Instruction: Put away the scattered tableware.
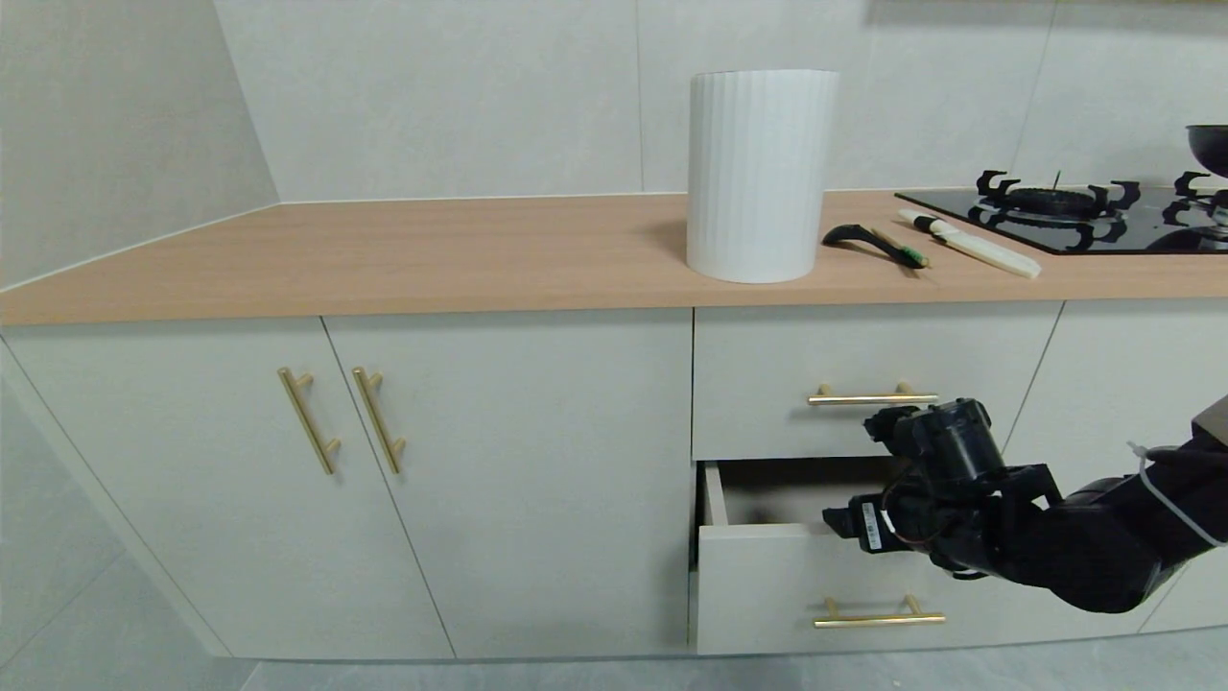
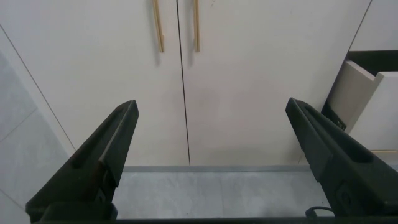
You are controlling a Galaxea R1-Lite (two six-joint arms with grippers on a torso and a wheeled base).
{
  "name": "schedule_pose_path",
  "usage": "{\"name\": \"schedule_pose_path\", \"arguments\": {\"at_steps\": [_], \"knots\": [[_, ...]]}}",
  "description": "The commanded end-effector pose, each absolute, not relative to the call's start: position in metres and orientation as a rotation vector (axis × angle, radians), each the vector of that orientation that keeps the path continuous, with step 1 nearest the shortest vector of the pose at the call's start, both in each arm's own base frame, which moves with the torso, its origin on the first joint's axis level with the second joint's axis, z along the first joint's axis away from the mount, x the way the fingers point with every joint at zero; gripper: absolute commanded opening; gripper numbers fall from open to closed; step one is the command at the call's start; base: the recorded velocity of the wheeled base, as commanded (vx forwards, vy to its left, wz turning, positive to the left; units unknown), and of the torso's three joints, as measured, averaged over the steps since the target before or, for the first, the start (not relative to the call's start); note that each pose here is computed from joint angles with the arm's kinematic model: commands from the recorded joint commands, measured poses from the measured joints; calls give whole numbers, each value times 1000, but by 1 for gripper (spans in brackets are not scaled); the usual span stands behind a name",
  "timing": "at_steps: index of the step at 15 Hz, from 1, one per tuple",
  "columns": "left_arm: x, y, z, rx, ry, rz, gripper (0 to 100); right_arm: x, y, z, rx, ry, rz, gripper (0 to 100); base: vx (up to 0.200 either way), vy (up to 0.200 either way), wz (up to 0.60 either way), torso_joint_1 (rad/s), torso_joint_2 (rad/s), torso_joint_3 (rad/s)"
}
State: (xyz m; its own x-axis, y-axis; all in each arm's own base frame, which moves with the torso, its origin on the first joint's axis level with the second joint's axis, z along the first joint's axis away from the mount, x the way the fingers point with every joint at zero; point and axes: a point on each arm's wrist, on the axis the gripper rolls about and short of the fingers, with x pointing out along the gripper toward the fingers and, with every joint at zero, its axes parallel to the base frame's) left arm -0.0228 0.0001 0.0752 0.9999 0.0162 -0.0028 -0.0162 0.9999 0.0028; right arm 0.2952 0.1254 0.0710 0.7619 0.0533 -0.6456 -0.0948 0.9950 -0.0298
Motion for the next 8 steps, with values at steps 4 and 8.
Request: {"name": "schedule_pose_path", "arguments": {"at_steps": [4, 8], "knots": [[-23, 0, 75, 3, 3, 17, 100, 297, 125, 61, -73, 729, 75, 100, 0, 0, 0, 0, 0, 0], [-23, 0, 75, 3, 3, 17, 100, 296, 124, 62, -79, 734, 78, 100, 0, 0, 0, 0, 0, 0]]}}
